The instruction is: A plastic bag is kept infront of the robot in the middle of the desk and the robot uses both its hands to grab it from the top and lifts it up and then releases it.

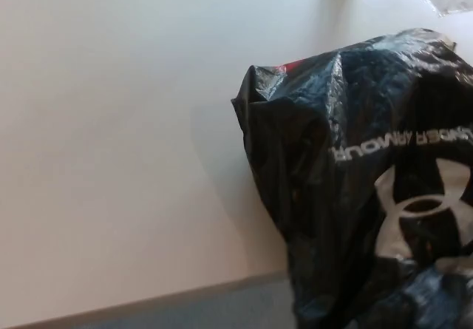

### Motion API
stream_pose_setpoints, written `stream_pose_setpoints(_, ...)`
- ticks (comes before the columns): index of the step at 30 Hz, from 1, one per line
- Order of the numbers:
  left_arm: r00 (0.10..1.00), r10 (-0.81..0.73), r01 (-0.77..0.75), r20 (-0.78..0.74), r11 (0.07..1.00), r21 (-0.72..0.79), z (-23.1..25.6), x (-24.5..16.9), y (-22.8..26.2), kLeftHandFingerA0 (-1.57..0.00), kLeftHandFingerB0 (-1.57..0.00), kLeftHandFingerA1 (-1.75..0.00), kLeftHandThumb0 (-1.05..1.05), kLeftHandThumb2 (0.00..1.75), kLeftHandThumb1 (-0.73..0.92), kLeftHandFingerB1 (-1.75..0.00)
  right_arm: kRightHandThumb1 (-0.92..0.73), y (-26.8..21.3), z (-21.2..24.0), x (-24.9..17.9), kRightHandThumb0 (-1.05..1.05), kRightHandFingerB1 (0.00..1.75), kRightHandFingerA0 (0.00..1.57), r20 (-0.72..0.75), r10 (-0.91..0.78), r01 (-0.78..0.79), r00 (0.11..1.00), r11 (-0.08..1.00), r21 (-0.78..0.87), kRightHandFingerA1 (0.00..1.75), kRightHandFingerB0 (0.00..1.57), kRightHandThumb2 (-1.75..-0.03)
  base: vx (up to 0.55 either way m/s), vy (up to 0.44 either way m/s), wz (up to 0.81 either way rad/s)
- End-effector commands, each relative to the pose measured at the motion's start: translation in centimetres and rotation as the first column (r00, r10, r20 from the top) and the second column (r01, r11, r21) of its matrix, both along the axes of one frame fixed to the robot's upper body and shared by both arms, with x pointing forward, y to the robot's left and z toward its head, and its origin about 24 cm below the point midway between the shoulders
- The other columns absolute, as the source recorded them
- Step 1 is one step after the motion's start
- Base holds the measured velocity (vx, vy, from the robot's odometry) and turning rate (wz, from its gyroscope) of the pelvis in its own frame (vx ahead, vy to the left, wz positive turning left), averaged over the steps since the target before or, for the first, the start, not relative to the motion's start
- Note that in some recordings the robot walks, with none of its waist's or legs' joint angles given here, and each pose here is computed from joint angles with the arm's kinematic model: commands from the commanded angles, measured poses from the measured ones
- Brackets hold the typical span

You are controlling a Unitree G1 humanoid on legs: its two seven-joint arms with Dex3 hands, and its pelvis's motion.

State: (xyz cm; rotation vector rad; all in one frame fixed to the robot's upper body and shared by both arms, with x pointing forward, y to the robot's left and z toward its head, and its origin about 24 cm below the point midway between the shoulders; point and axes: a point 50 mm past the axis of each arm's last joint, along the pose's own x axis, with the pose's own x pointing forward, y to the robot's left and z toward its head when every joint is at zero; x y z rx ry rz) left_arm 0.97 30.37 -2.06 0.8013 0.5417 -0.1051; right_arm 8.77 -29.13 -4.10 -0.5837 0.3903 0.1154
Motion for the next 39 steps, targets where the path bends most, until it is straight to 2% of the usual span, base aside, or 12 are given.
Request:
stream_pose_setpoints(1, 0.826, 0.374, -0.239, 0.422, 0.91, -0.338, 2.2, -9.4, -5.0, 0.0, 0.0, -0.31, -0.59, 1.0, 0.69, -0.27, -0.72, 6.0, 2.7, -14.5, -0.48, 0.37, 0.54, 0.408, -0.194, 0.149, 0.892, 0.979, 0.139, 0.41, 0.46, -0.62, 0.0, 0.0, 0.0)
stream_pose_setpoints(14, 0.824, 0.322, -0.18, 0.466, 0.929, -0.324, 1.9, -9.1, -5.0, -0.06, 0.0, -0.45, -0.63, 0.99, 0.67, -0.35, -0.72, 11.2, -0.4, -16.3, -0.53, 0.36, 0.44, 0.107, -0.025, -0.017, 0.994, 0.93, 0.367, 0.42, 0.35, -0.62, 0.0, 0.0, 0.0)
stream_pose_setpoints(17, 0.817, 0.323, -0.179, 0.478, 0.93, -0.322, 1.8, -9.0, -4.9, -0.13, -0.09, -0.31, -0.57, 0.67, 0.92, -0.26, -0.82, 12.6, 0.6, -17.0, -0.65, 0.37, 0.46, 0.156, 0.012, -0.072, 0.988, 0.918, 0.389, 0.39, 0.41, -0.65, 0.0, 0.0, 0.0)
stream_pose_setpoints(19, 0.814, 0.32, -0.171, 0.485, 0.93, -0.326, 1.7, -8.8, -4.9, 0.0, 0.0, -0.5, -0.31, 1.17, 0.66, -0.49, -0.81, 12.8, 0.6, -17.3, -0.72, 0.36, 0.41, 0.139, -0.005, -0.05, 0.99, 0.92, 0.39, 0.4, 0.35, -0.67, 0.0, 0.0, 0.0)
stream_pose_setpoints(21, 0.812, 0.31, -0.159, 0.494, 0.932, -0.325, 1.7, -8.7, -4.7, 0.0, 0.0, -0.5, -0.31, 1.17, 0.66, -0.49, -0.7, 12.7, 0.4, -17.4, -0.76, 0.47, 0.37, 0.131, -0.054, -0.004, 0.99, 0.915, 0.403, 0.55, 0.26, -1.09, 0.0, 0.0, 0.0)
stream_pose_setpoints(25, 0.814, 0.313, -0.154, 0.49, 0.929, -0.338, 1.6, -8.7, -4.8, 0.0, 0.0, -0.49, -0.32, 1.16, 0.63, -0.49, -0.74, 12.2, -0.6, -16.9, -0.79, 0.48, 0.29, 0.116, -0.061, 0.008, 0.991, 0.912, 0.41, 0.52, 0.27, -1.1, 0.0, 0.0, 0.0)
stream_pose_setpoints(26, 0.814, 0.312, -0.154, 0.49, 0.929, -0.336, 0.5, -6.7, -4.0, 0.0, 0.0, -0.49, -0.36, 1.11, 0.55, -0.49, -0.88, 12.0, -0.6, -16.7, -0.75, 0.35, 0.34, 0.119, -0.035, -0.016, 0.992, 0.913, 0.407, 0.39, 0.33, -0.67, 0.0, 0.0, 0.0)
stream_pose_setpoints(30, 0.82, 0.3, -0.154, 0.487, 0.936, -0.318, -0.9, -3.7, -2.7, -0.16, -0.09, -0.47, -0.77, 1.01, 0.74, -0.41, -0.85, 12.1, -0.3, -17.0, -0.76, 0.35, 0.34, 0.116, -0.021, -0.026, 0.993, 0.918, 0.396, 0.38, 0.34, -0.66, 0.0, 0.0, 0.0)
stream_pose_setpoints(31, 0.823, 0.285, -0.146, 0.492, 0.942, -0.302, -0.9, -3.6, -2.6, -0.18, -0.13, -0.47, -0.76, 1.0, 0.75, -0.42, -0.73, 12.1, -0.4, -17.0, -0.8, 0.48, 0.29, 0.116, -0.021, -0.027, 0.993, 0.918, 0.396, 0.52, 0.26, -1.11, 0.0, 0.0, 0.0)
stream_pose_setpoints(33, 0.826, 0.275, -0.142, 0.491, 0.946, -0.291, -0.9, -3.6, -2.5, -0.19, -0.12, -0.47, -0.76, 1.01, 0.74, -0.42, -0.88, 11.9, -0.6, -16.9, -0.71, 0.34, 0.34, 0.113, -0.023, -0.024, 0.993, 0.92, 0.392, 0.38, 0.34, -0.67, 0.0, 0.0, 0.0)
stream_pose_setpoints(34, 0.827, 0.283, -0.149, 0.486, 0.944, -0.296, -1.0, -3.7, -2.5, -0.28, -0.17, -0.36, -0.75, 0.68, 0.91, -0.28, -0.71, 12.0, -0.6, -16.9, -0.72, 0.49, 0.32, 0.114, -0.046, -0.003, 0.992, 0.919, 0.395, 0.54, 0.28, -1.07, 0.0, 0.0, 0.0)
stream_pose_setpoints(39, 0.822, 0.288, -0.151, 0.491, 0.942, -0.299, -1.0, -3.5, -2.3, -0.28, -0.19, -0.35, -0.74, 0.68, 0.91, -0.28, -0.9, 12.4, -0.5, -17.0, -0.63, 0.36, 0.36, 0.136, -0.085, 0.023, 0.987, 0.914, 0.406, 0.39, 0.36, -0.67, 0.0, 0.0, 0.0)
